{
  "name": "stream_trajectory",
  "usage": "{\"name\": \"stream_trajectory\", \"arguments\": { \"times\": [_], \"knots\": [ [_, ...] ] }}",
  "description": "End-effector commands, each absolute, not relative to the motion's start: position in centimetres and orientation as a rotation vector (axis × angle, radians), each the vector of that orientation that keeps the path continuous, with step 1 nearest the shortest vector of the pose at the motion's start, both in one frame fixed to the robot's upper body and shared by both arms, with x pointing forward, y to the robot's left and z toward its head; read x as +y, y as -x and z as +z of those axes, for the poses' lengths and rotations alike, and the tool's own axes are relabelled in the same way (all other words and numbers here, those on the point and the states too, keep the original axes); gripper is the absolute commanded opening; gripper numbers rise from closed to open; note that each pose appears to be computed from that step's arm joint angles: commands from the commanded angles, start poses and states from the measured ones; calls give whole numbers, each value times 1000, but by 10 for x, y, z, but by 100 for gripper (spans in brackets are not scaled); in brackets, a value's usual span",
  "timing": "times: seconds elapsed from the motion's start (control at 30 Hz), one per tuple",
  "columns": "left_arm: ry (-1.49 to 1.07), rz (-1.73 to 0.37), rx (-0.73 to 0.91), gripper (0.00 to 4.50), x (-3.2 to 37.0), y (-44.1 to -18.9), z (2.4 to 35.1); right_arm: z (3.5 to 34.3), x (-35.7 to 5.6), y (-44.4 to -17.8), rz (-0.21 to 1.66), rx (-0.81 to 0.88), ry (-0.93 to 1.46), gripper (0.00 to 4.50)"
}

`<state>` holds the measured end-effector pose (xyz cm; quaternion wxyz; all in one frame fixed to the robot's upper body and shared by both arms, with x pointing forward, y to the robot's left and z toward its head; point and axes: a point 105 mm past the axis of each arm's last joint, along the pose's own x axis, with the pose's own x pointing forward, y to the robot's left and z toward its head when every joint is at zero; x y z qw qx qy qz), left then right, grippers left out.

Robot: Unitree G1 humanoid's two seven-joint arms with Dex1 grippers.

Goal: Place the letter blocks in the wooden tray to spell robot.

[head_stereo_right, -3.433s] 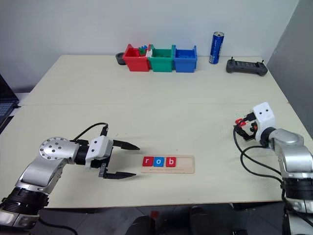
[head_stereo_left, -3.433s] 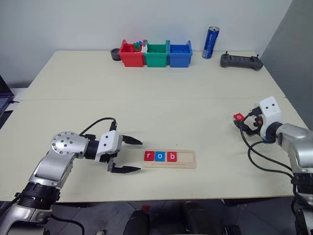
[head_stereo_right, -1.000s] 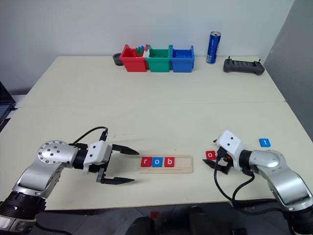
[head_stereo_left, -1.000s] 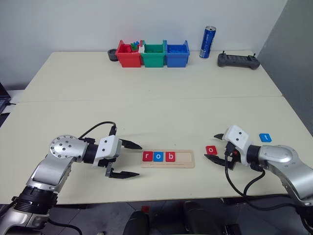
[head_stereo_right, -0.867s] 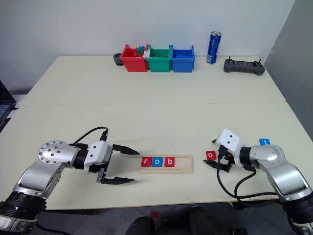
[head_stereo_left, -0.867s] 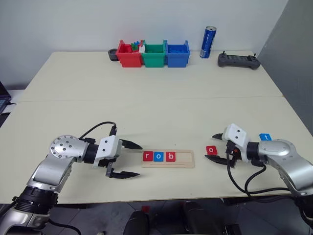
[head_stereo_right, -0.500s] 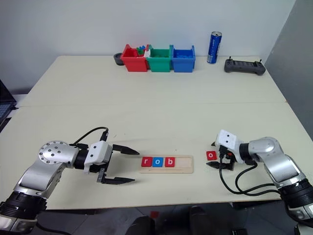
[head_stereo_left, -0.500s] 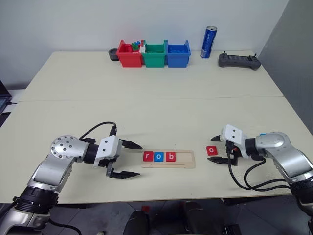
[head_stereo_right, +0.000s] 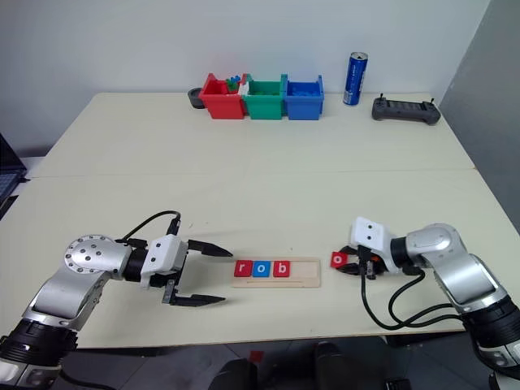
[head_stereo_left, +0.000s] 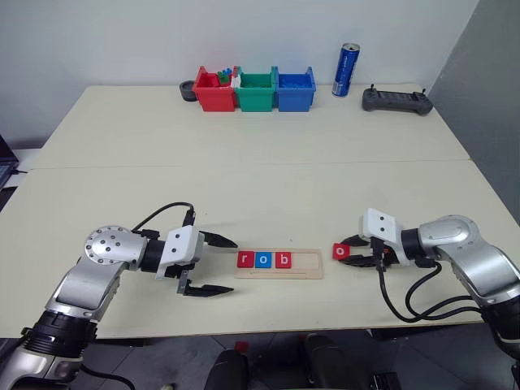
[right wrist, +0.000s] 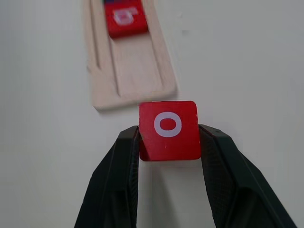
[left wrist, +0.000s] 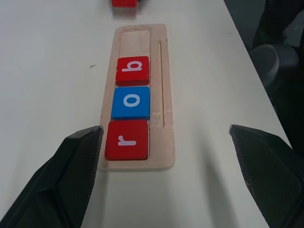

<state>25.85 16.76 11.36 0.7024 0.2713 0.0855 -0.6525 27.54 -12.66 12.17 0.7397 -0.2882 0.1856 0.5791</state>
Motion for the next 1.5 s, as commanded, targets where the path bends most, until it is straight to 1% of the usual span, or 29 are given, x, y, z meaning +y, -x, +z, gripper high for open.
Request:
{"name": "stream_trajectory", "arguments": {
  "times": [0.03,0.1,0.2,0.37,0.63,0.93,1.2,1.23,1.37,1.43,1.5],
  "knots": [
    [-628,-1448,166,450,171,-259,117,129,-103,-262,1333,380,640,144],
    [-629,-1451,163,450,170,-259,116,124,-94,-260,1343,402,645,144],
    [-632,-1458,158,450,166,-260,115,116,-84,-265,1334,427,661,144],
    [-635,-1462,152,450,163,-260,117,113,-76,-272,1331,429,688,144],
    [-637,-1457,145,450,159,-258,121,110,-73,-283,1313,428,730,144],
    [-632,-1443,143,450,158,-259,122,111,-68,-288,1318,412,744,144],
    [-630,-1440,140,450,157,-260,122,125,-63,-286,1329,363,722,430],
    [-630,-1440,139,450,157,-260,123,129,-62,-285,1332,354,710,449],
    [-630,-1441,133,450,155,-262,125,144,-60,-281,1326,321,671,449],
    [-630,-1441,132,450,154,-262,126,147,-62,-280,1313,314,666,449],
    [-629,-1440,132,450,154,-261,126,148,-64,-283,1278,293,665,412]
  ]
}}
